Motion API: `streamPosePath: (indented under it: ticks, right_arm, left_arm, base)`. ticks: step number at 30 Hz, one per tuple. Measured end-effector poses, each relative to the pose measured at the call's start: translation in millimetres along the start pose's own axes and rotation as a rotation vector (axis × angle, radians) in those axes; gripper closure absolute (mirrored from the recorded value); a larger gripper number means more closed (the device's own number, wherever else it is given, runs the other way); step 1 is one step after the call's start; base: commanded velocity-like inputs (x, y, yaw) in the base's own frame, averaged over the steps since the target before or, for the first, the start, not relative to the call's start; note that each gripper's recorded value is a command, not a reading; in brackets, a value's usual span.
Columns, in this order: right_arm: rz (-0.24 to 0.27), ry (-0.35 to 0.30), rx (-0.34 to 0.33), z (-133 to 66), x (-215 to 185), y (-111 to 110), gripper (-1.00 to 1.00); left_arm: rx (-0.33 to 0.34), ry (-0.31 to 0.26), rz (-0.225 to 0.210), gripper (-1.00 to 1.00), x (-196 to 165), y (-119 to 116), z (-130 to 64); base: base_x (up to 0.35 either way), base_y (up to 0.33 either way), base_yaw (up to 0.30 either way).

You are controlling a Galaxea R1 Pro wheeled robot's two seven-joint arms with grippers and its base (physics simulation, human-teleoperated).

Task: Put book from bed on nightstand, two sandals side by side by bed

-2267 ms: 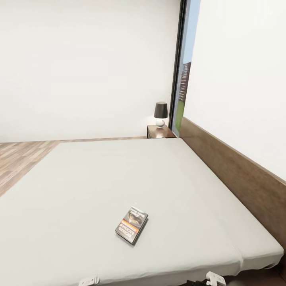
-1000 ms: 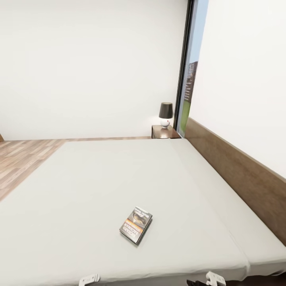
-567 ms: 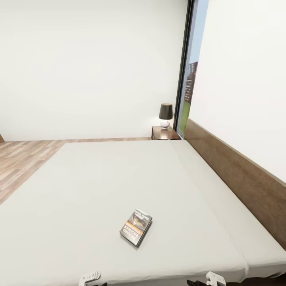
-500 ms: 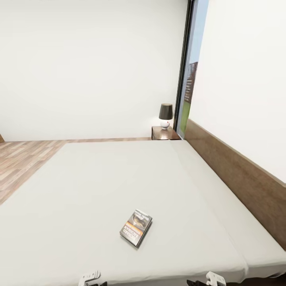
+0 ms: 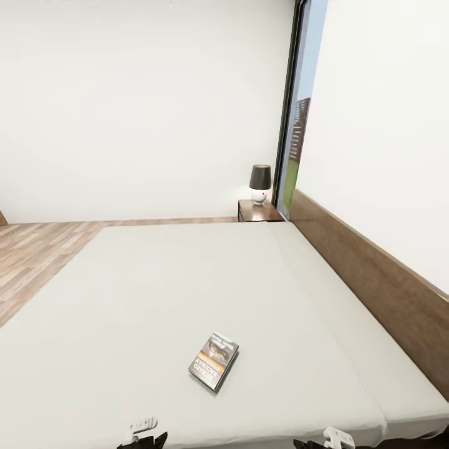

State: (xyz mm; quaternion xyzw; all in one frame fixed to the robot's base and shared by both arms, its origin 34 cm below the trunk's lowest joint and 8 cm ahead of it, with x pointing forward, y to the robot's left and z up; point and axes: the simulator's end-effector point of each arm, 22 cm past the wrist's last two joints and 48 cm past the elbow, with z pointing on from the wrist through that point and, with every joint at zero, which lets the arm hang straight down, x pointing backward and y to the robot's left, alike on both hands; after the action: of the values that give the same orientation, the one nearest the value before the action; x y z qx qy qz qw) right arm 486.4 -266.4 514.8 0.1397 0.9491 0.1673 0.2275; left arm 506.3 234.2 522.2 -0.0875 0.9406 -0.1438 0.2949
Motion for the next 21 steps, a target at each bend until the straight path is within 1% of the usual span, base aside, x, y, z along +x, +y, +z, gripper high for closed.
streamPosePath:
  ticks: [21]
  right_arm:
    - [0.0,0.001,0.0,-28.3,-13,13,-1.0]
  left_arm:
    - [-0.001,0.0,-0.001,-1.0,-18,-10,-26.5]
  base:
    - [0.0,0.0,0.0]
